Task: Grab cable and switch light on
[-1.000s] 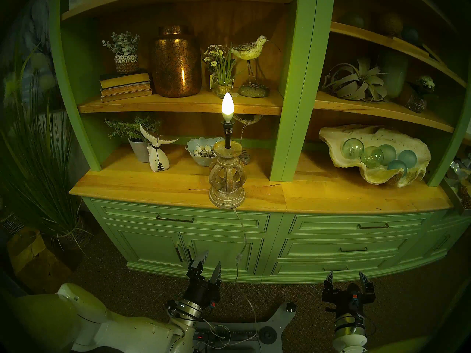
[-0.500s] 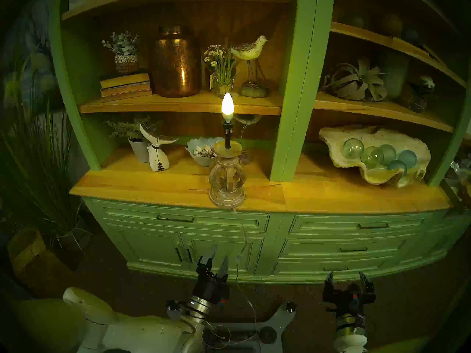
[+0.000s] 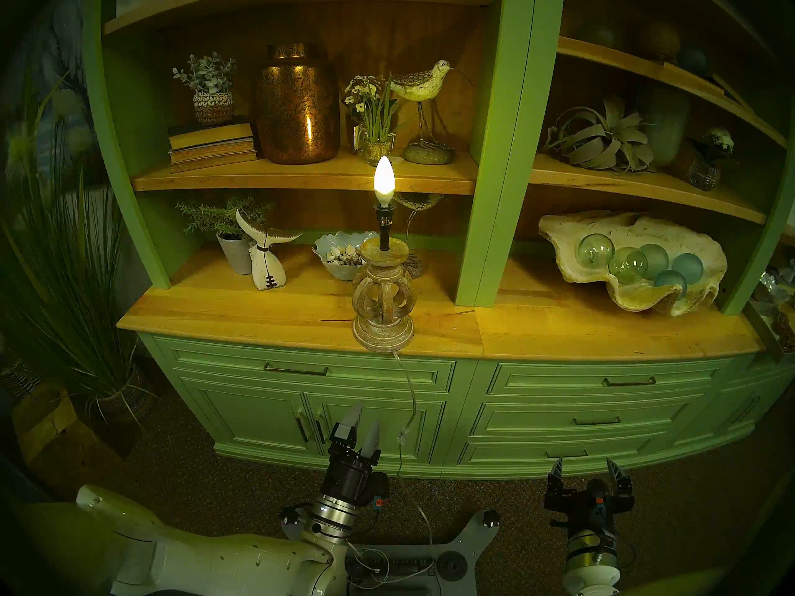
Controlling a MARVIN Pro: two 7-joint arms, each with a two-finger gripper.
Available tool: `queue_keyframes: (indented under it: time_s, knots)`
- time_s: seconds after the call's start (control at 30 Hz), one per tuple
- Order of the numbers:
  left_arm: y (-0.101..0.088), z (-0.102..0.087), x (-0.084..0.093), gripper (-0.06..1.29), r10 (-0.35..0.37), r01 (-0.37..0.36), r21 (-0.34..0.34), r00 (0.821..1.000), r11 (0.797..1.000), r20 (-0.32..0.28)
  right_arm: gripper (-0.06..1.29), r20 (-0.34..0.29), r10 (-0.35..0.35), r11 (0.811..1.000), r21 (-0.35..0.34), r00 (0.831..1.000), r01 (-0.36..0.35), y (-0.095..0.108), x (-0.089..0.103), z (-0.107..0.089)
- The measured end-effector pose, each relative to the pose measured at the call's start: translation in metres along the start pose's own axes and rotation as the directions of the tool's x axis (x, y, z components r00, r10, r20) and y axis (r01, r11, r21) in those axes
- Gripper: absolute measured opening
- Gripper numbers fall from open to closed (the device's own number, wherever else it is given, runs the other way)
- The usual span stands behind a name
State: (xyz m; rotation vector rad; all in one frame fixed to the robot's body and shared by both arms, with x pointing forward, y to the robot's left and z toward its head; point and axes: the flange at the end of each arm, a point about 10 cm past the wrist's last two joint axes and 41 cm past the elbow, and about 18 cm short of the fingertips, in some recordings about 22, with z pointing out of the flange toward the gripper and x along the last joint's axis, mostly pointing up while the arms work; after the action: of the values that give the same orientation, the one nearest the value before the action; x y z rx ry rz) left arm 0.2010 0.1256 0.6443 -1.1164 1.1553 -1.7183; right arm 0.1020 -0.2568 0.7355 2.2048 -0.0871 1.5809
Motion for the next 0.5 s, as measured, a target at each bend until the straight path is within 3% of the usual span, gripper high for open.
queue_keyframes:
  time_s: [0.3,0.5]
  knots:
    - [-0.02,-0.019,-0.014,1.26,0.052,-0.05,-0.07,0.998,0.996,0.028,1.24,-0.001,-0.001,1.0,0.0,1.0,0.001,0.0,0.0,0.0]
    - [-0.035,-0.02,-0.026,1.26,0.081,-0.078,-0.085,0.996,0.993,0.032,1.24,-0.001,-0.001,1.0,0.0,1.0,0.001,0.0,0.0,0.0]
